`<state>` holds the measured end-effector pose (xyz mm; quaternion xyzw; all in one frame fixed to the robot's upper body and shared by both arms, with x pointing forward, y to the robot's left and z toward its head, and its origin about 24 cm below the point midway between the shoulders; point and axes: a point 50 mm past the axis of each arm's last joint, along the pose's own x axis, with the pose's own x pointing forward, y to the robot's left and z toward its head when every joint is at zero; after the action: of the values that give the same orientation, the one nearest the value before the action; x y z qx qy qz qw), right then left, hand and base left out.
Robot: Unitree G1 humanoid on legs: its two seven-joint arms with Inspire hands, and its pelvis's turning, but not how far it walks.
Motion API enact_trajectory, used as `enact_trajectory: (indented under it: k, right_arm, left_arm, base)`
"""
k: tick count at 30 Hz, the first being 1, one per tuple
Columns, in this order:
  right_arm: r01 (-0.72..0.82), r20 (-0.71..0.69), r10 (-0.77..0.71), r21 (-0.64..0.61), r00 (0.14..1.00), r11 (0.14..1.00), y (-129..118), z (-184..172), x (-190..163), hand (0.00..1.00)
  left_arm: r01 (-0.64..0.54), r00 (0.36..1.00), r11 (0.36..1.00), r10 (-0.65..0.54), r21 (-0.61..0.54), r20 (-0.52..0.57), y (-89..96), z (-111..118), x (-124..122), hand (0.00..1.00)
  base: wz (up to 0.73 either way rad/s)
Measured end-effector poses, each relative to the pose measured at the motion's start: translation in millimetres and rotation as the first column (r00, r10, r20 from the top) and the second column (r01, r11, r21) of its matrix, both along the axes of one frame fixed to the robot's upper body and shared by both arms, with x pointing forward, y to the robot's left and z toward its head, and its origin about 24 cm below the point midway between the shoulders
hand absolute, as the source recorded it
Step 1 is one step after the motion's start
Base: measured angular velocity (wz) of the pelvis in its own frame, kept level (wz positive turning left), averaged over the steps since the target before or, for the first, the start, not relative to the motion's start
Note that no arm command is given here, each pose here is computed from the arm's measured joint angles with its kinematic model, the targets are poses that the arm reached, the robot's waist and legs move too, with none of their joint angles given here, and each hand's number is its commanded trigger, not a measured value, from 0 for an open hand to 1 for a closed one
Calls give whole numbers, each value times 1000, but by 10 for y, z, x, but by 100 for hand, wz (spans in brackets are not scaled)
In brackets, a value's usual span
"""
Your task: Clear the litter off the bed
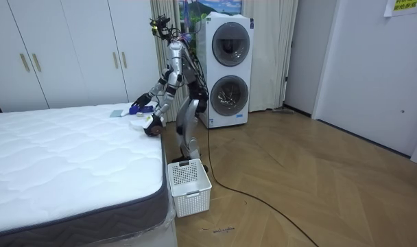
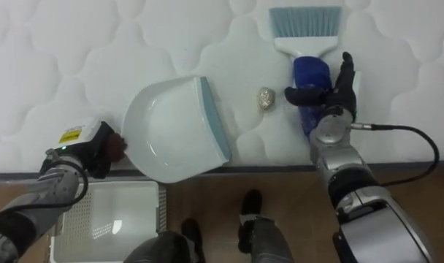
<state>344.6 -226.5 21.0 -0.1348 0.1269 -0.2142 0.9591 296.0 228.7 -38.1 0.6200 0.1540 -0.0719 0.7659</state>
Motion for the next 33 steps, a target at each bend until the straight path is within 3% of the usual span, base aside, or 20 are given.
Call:
enact_trajectory:
  k: [18, 19, 20, 21, 33]
  right_arm:
    - [-80, -113, 69, -91, 991, 993, -75, -185, -110, 0]
    - [-81, -114, 71, -91, 991, 992, -83, -178, -106, 22]
    - [-85, -119, 73, -94, 990, 992, -95, -173, -102, 65]
    - [-87, -124, 74, -97, 990, 992, -104, -173, -104, 100]
    - [-25, -137, 0, -178, 991, 984, -380, -100, -138, 100]
  left_arm:
    - [13, 1000, 1000, -13, 4, 12, -55, 22, 37, 100]
    - [11, 1000, 1000, -11, 4, 12, -63, 26, 44, 100]
    - [8, 1000, 1000, -8, 5, 12, -76, 30, 55, 100]
    - [8, 1000, 1000, -8, 5, 12, -85, 33, 62, 100]
    - [22, 1000, 1000, -23, 17, 21, -122, 63, 102, 100]
  base:
    - [2]
    - [0]
    - [4]
    - [6]
    - [4]
